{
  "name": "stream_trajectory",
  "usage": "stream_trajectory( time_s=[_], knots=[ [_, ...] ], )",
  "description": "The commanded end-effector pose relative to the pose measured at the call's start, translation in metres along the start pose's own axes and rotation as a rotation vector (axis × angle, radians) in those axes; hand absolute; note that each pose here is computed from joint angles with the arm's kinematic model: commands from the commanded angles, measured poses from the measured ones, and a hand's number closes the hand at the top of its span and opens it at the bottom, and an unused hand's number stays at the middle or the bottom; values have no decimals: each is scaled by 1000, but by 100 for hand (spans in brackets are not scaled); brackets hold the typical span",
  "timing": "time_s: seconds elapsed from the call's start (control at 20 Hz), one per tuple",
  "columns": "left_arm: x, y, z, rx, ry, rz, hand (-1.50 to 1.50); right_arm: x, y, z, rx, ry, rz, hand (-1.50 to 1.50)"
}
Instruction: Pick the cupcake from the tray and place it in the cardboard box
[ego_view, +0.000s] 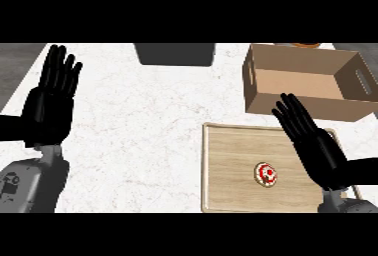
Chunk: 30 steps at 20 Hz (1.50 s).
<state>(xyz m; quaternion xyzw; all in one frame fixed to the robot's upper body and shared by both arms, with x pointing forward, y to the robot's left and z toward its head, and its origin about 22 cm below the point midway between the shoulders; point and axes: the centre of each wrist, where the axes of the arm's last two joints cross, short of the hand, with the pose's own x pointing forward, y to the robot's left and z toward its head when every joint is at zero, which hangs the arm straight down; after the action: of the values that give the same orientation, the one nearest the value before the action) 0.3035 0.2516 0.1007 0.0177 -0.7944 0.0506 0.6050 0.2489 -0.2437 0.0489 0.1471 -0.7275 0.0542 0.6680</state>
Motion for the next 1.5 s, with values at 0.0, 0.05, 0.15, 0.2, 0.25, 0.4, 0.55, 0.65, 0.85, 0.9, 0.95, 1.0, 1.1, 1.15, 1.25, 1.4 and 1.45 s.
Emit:
stream_trajectory(
  time_s=[0.0, 0.05, 0.15, 0.2, 0.25, 0.4, 0.55, 0.65, 0.85, 0.9, 0.95, 1.0, 1.1, 1.15, 1.25, 1.4, 1.45],
  knots=[
    [-19, 4, 12, 33, 23, -29, 0, 32, -6, -8, 56, -72, 106, 150],
    [-31, 28, 20, 55, 117, -72, 0, 28, -13, 7, 103, -90, 168, 150],
    [-57, 43, 39, 102, 223, -175, 0, 57, -24, -6, 172, -188, 279, 150],
    [-70, 48, 49, 136, 303, -216, 0, 71, -26, -10, 209, -243, 329, 150],
    [-84, 56, 58, 143, 365, -262, 0, 81, -28, -9, 274, -283, 395, 150],
    [-95, 42, 66, 140, 416, -226, 0, 60, -67, 12, 23, -131, 751, 150],
    [-105, 45, 87, 130, 419, -248, 0, 27, -83, 41, 43, -240, 788, -150],
    [-99, 47, 70, 146, 435, -246, 0, 32, -82, 45, 48, -306, 863, -150],
    [-102, 38, 70, 121, 427, -258, 0, 89, -102, 50, 121, -234, 1006, -150],
    [-102, 42, 65, 153, 413, -250, 0, 95, -97, 51, 109, -200, 1054, -150],
    [-105, 37, 67, 141, 424, -242, 0, 84, -98, 60, 129, -155, 1059, -150],
    [-110, 29, 77, 132, 430, -254, 0, 109, -102, 54, 142, -120, 1088, -150],
    [-111, 36, 79, 144, 415, -256, 0, 117, -86, 49, 151, -56, 1087, -150],
    [-104, 55, 72, 128, 435, -249, 0, 117, -84, 56, 161, -33, 1067, -150],
    [-106, 39, 80, 128, 447, -247, 0, 132, -61, 52, 220, 13, 1125, -150],
    [-108, 29, 70, 111, 418, -253, 0, 156, -54, 43, 277, 78, 1208, -150],
    [-116, 41, 80, 122, 423, -258, 0, 133, -40, 54, 302, 89, 1206, -150]
  ],
)
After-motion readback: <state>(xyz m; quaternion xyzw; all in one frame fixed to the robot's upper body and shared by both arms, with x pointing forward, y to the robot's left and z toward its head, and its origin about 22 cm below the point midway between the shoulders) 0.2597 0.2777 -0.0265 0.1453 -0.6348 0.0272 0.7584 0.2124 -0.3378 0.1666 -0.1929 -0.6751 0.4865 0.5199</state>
